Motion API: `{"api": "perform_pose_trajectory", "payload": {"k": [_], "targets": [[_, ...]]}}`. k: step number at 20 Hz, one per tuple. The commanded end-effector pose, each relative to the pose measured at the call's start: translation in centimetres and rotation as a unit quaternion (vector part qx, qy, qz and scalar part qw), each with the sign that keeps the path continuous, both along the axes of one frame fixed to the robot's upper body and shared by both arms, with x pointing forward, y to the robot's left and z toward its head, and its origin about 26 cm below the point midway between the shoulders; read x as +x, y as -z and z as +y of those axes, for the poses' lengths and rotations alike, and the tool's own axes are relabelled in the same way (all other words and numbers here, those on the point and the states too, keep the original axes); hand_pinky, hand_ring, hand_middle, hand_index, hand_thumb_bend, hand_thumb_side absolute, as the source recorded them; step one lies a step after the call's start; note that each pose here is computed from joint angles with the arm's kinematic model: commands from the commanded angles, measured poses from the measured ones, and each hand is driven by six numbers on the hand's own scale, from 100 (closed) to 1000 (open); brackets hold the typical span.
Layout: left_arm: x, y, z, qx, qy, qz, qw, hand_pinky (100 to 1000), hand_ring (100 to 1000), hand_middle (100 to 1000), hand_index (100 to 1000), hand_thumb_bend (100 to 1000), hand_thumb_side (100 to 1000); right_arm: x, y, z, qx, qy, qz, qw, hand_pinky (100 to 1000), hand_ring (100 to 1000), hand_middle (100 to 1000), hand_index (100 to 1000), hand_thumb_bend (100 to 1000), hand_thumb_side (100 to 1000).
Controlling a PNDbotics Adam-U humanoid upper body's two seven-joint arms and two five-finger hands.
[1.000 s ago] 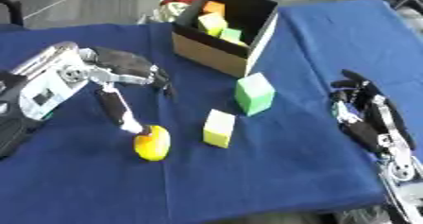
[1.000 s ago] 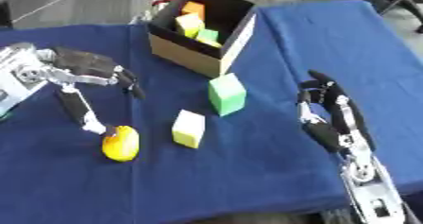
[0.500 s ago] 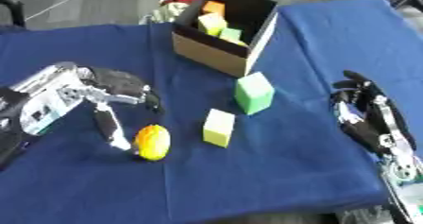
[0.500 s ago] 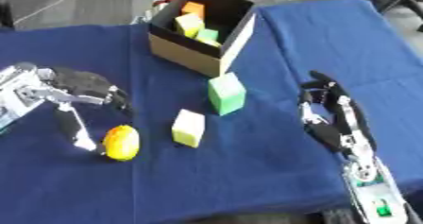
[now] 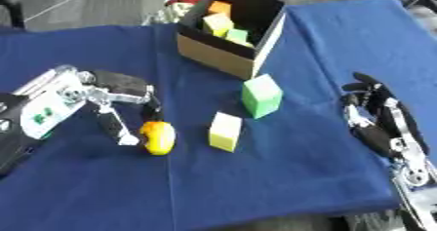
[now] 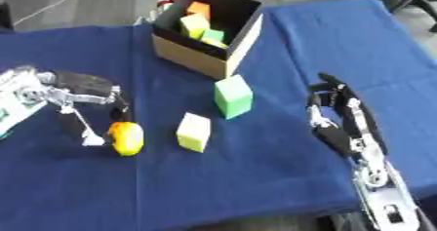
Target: Pick up objects on the table and place them in the box.
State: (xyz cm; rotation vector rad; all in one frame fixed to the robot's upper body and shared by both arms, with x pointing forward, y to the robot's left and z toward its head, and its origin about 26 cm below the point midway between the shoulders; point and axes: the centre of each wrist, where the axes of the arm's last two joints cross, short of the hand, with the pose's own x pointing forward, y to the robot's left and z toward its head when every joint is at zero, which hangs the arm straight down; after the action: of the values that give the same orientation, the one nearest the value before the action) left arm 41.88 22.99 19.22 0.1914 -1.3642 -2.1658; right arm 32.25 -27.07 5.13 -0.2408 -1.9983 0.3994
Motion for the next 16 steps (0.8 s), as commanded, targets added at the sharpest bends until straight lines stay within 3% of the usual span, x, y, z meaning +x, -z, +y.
{"api": "perform_pose_trajectory", "payload": {"k": [1,4,7,11,16], "targets": [[0.9,-5.0,-0.1,-0.012,0.039,-0.001,0.999,722,524,438,647,117,170,0.2,-0.7,-0.5,-0.007,0.003,-0.01,1.0,727,662,692,894,100,309],[2.8,-7.8,-1.4,-0.075,-0.033,-0.032,0.996,727,540,457,665,147,166,0.1,-0.5,-0.4,-0.005,0.003,-0.007,1.0,727,661,692,895,100,307],[5.0,-8.5,-3.9,-0.112,-0.09,-0.088,0.986,726,545,459,666,213,156,0.2,-0.5,-0.1,-0.001,-0.001,-0.006,1.0,727,661,692,895,100,309],[7.2,-6.6,-6.9,-0.121,-0.166,-0.171,0.963,727,556,469,676,253,143,0.5,-0.7,0.8,0.006,-0.015,-0.01,1.0,727,661,693,895,100,308],[8.3,-3.6,-9.1,-0.162,-0.257,-0.261,0.916,729,566,489,701,216,127,0.7,-0.8,1.4,0.01,-0.028,-0.009,1.0,727,660,692,895,100,305]]}}
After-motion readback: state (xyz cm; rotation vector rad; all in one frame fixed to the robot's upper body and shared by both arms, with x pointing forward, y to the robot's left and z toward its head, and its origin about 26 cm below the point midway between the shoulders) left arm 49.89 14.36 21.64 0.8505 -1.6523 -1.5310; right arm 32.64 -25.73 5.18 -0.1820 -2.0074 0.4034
